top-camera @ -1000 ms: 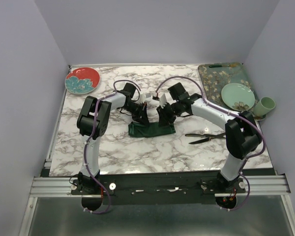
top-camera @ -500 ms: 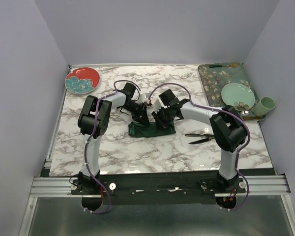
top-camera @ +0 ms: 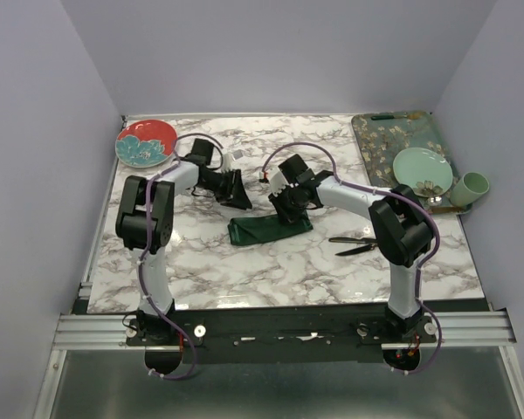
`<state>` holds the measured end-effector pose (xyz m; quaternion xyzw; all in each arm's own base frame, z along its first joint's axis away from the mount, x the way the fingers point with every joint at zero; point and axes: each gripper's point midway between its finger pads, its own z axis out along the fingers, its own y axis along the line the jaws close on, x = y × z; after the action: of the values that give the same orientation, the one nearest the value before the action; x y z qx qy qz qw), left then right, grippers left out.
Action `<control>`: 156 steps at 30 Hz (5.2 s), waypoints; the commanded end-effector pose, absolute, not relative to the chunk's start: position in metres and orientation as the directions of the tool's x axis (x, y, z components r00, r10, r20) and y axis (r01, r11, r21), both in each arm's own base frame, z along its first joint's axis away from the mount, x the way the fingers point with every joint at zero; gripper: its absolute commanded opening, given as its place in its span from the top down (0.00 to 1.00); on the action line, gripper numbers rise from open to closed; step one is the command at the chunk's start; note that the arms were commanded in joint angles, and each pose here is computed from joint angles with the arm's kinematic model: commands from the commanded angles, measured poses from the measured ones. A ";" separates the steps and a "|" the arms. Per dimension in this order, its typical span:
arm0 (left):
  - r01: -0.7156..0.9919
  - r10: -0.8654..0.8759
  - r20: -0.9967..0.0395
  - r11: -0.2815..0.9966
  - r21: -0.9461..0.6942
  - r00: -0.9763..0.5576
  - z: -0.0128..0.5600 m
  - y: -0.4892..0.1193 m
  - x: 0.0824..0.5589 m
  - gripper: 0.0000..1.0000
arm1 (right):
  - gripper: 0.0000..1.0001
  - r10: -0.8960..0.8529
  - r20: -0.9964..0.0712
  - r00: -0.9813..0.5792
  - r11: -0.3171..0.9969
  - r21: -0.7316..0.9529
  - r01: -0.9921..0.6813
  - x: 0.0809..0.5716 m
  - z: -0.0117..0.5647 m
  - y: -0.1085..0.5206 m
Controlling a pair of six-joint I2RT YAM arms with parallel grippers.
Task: Fold the napkin into a case and place the utensils inside
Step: Smooth out the smaller rectangle-folded napkin at the center of the board.
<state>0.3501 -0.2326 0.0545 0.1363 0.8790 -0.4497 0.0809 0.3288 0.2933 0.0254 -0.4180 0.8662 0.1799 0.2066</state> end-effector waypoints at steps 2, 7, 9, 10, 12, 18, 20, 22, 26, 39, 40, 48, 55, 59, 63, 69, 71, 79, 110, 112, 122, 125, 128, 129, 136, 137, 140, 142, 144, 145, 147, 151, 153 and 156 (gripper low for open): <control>0.320 0.053 -0.347 0.538 -0.780 -0.936 0.102 -0.213 0.351 0.64 | 0.85 -0.675 -0.391 -0.625 0.630 0.134 -0.765 0.314 0.002 0.273; 0.232 0.070 -0.227 0.482 -0.845 -0.971 0.091 -0.229 0.306 0.87 | 0.85 -0.667 -0.384 -0.639 0.640 0.144 -0.754 0.312 0.001 0.273; 0.228 0.074 -0.220 0.480 -0.847 -0.973 0.086 -0.238 0.302 0.89 | 0.85 -0.667 -0.383 -0.639 0.644 0.136 -0.753 0.313 0.000 0.272; 0.218 0.070 -0.211 0.489 -0.845 -0.975 0.081 -0.239 0.302 0.90 | 0.84 -0.667 -0.380 -0.641 0.646 0.133 -0.751 0.313 -0.001 0.271; 0.172 0.055 -0.169 0.530 -0.830 -0.984 0.062 -0.238 0.306 0.93 | 0.84 -0.668 -0.380 -0.640 0.647 0.129 -0.752 0.313 -0.001 0.271; 0.105 0.069 -0.079 0.614 -0.783 -0.994 0.014 -0.230 0.304 1.00 | 0.82 -0.673 -0.418 -0.610 0.651 0.054 -0.757 0.328 0.018 0.268; 0.092 0.065 -0.065 0.633 -0.769 -0.996 0.005 -0.226 0.303 1.00 | 0.81 -0.689 -0.419 -0.592 0.647 0.014 -0.763 0.331 0.022 0.262; 0.087 0.069 -0.056 0.639 -0.764 -0.996 0.001 -0.225 0.301 1.00 | 0.81 -0.705 -0.405 -0.583 0.642 -0.013 -0.767 0.330 0.022 0.255; 0.089 0.078 -0.049 0.660 -0.746 -0.996 -0.006 -0.222 0.302 1.00 | 0.81 -0.734 -0.365 -0.573 0.638 -0.081 -0.766 0.329 0.017 0.237; 0.128 0.109 -0.073 0.690 -0.713 -0.991 -0.009 -0.216 0.307 1.00 | 0.81 -0.738 -0.340 -0.583 0.653 -0.142 -0.744 0.326 0.014 0.219; 0.136 0.114 -0.079 0.691 -0.710 -0.990 -0.008 -0.216 0.308 1.00 | 0.81 -0.738 -0.349 -0.578 0.650 -0.133 -0.749 0.325 0.017 0.221; 0.188 0.161 -0.105 0.690 -0.699 -0.981 -0.007 -0.216 0.314 1.00 | 0.69 -0.615 -0.593 -0.519 0.566 0.126 -0.815 0.315 0.110 0.290; 0.208 0.180 -0.115 0.678 -0.705 -0.977 -0.006 -0.217 0.318 1.00 | 0.72 -0.598 -0.555 -0.578 0.480 0.330 -0.813 0.296 0.094 0.319; 0.234 0.200 -0.133 0.659 -0.715 -0.971 0.001 -0.219 0.321 0.96 | 0.74 -0.608 -0.487 -0.626 0.518 0.354 -0.779 0.296 0.064 0.318; 0.262 0.215 -0.161 0.631 -0.730 -0.963 0.010 -0.220 0.324 0.90 | 0.75 -0.618 -0.404 -0.674 0.582 0.340 -0.738 0.297 0.035 0.307; 0.357 0.254 -0.263 0.474 -0.805 -0.931 0.056 -0.230 0.319 0.69 | 0.78 -0.620 -0.299 -0.725 0.642 0.339 -0.688 0.289 0.010 0.297; 0.375 0.251 -0.290 0.437 -0.817 -0.924 0.076 -0.232 0.314 0.67 | 0.79 -0.615 -0.283 -0.736 0.653 0.341 -0.677 0.287 0.007 0.294; 0.301 0.252 -0.218 0.367 -0.880 -0.943 0.087 -0.244 0.278 0.77 | 0.80 -0.602 -0.269 -0.752 0.666 0.350 -0.659 0.286 0.004 0.294; 0.126 0.184 -0.022 0.577 -0.807 -0.983 -0.011 -0.213 0.282 0.99 | 0.66 -0.201 -0.214 -0.956 0.604 0.741 -0.293 0.319 0.079 0.260; 0.124 0.181 -0.021 0.578 -0.806 -0.983 -0.011 -0.213 0.283 0.99 | 0.67 -0.199 -0.168 -0.965 0.630 0.733 -0.257 0.316 0.059 0.257; 0.144 0.187 -0.047 0.547 -0.824 -0.981 -0.001 -0.217 0.290 0.97 | 0.71 -0.119 0.033 -0.992 0.693 0.718 -0.059 0.311 -0.004 0.237; 0.178 0.206 -0.083 0.505 -0.844 -0.975 0.011 -0.221 0.292 0.95 | 0.72 -0.107 0.060 -0.992 0.686 0.727 -0.030 0.310 -0.009 0.236; 0.270 0.219 -0.189 0.441 -0.856 -0.957 0.045 -0.227 0.302 0.93 | 0.73 -0.105 0.054 -0.993 0.691 0.722 -0.034 0.312 -0.010 0.233; 0.290 0.218 -0.214 0.420 -0.860 -0.952 0.056 -0.229 0.305 0.93 | 0.73 -0.105 0.055 -0.993 0.690 0.723 -0.033 0.312 -0.010 0.233; 0.324 0.274 -0.234 0.352 -0.878 -0.933 0.086 -0.269 0.289 0.87 | 0.74 -0.102 0.043 -0.994 0.703 0.710 -0.042 0.316 -0.012 0.231; 0.317 0.279 -0.224 0.358 -0.878 -0.934 0.082 -0.273 0.288 0.86 | 0.74 -0.101 0.037 -0.994 0.707 0.706 -0.046 0.318 -0.012 0.231; 0.299 0.270 -0.202 0.389 -0.872 -0.941 0.065 -0.284 0.289 0.84 | 0.74 -0.099 0.033 -0.995 0.716 0.696 -0.048 0.319 -0.014 0.230; 0.267 0.251 -0.175 0.400 -0.877 -0.952 0.056 -0.285 0.293 0.84 | 0.74 -0.098 0.029 -0.995 0.725 0.687 -0.051 0.321 -0.016 0.228; 0.235 0.246 -0.140 0.422 -0.875 -0.959 0.041 -0.281 0.295 0.84 | 0.74 -0.103 0.026 -0.994 0.737 0.674 -0.058 0.321 -0.019 0.226; 0.221 0.237 -0.126 0.433 -0.874 -0.963 0.035 -0.278 0.297 0.84 | 0.75 -0.104 0.024 -0.994 0.746 0.664 -0.062 0.321 -0.020 0.224; 0.182 0.230 -0.080 0.467 -0.865 -0.970 0.015 -0.265 0.298 0.83 | 0.75 -0.106 0.035 -0.994 0.755 0.653 -0.057 0.320 -0.023 0.222; 0.153 0.231 -0.039 0.499 -0.853 -0.972 -0.009 -0.253 0.290 0.83 | 0.76 -0.107 0.032 -0.994 0.769 0.637 -0.062 0.322 -0.027 0.219; 0.143 0.237 -0.023 0.503 -0.852 -0.971 -0.015 -0.251 0.286 0.84 | 0.76 -0.119 0.022 -0.993 0.759 0.647 -0.077 0.323 -0.024 0.221; 0.145 0.238 -0.024 0.509 -0.848 -0.971 -0.018 -0.250 0.285 0.84 | 0.75 -0.146 -0.021 -0.989 0.689 0.715 -0.117 0.325 0.000 0.233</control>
<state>0.2934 -0.2665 0.0271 0.1150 0.8320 -0.5414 -0.0379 0.3164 0.2444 0.0209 -0.0427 0.9030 0.4249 -0.0462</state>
